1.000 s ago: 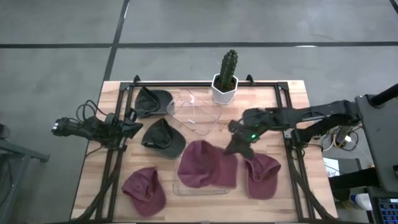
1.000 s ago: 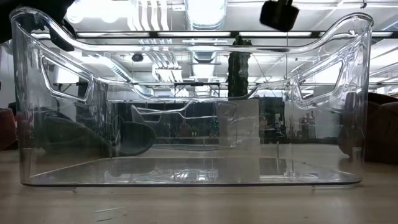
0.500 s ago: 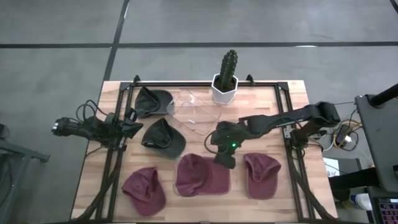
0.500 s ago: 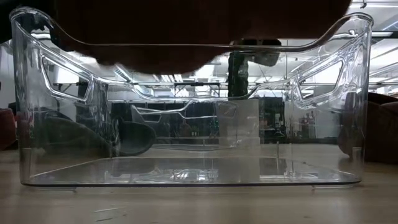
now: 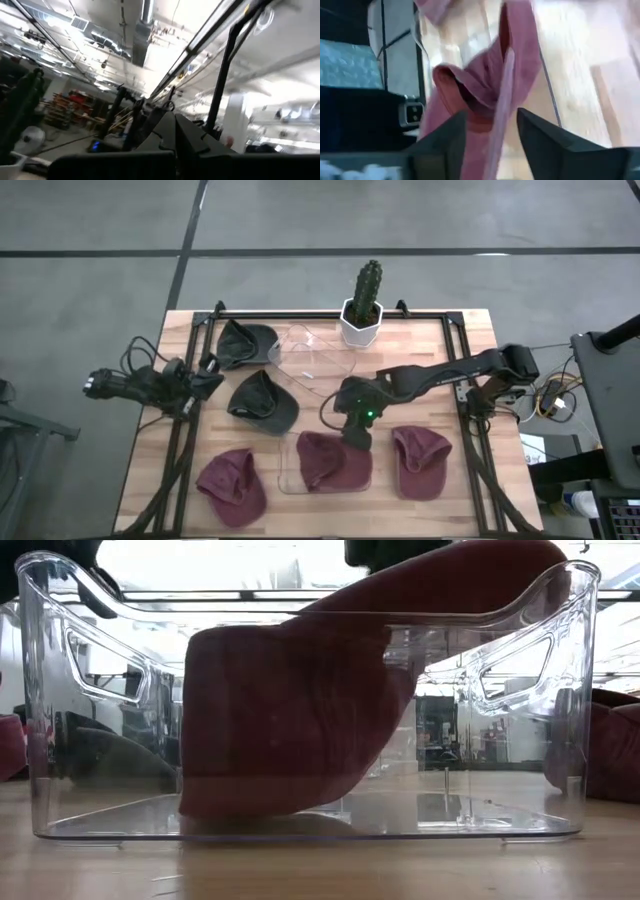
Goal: Pick & Place hat
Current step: Put the top right red cap into the bottom transparent bin
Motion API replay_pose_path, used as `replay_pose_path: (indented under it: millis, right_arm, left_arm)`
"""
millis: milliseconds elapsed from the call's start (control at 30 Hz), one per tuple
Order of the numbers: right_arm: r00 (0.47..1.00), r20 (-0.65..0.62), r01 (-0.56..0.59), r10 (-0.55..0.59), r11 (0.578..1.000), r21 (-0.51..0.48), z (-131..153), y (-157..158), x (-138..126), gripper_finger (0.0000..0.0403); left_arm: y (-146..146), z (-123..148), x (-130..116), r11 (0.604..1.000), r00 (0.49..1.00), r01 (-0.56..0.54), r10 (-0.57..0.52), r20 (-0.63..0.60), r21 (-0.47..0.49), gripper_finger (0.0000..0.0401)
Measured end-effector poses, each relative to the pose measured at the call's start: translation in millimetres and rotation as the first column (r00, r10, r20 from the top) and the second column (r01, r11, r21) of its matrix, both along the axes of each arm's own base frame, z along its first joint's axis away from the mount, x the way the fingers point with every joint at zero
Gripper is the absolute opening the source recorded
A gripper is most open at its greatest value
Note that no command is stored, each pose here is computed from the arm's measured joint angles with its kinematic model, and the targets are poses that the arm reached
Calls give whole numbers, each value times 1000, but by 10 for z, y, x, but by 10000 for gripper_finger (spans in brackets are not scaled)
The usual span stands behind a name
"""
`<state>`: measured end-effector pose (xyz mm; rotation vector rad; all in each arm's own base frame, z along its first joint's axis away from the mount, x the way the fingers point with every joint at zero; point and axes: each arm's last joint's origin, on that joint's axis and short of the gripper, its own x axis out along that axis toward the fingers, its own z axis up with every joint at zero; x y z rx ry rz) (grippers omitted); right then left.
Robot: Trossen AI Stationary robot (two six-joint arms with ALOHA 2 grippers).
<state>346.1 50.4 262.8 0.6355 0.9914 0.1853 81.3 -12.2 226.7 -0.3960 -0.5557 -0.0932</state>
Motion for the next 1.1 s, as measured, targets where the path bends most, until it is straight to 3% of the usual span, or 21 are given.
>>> replay_pose_path:
  millis: [133,267,533,867,1100]
  right_arm:
    - [997,29,74,-72,994,-75,133,-32,-21,213]
    - [996,-39,75,-78,993,-89,208,-41,-96,227]
    - [994,-108,6,-10,999,-43,161,61,-140,216]
    - [991,-132,20,-34,994,-104,56,64,-163,190]
    - [990,-141,-7,-2,998,-60,48,82,-171,149]
  left_arm:
    - [8,54,-37,992,996,68,-60,73,-108,0]
    - [25,103,-75,974,986,108,-80,144,-198,0]
    - [45,100,-75,977,991,24,4,131,-210,0]
    - [48,98,-74,974,992,26,4,130,-227,0]
    - [48,98,-74,973,992,26,4,130,-228,0]
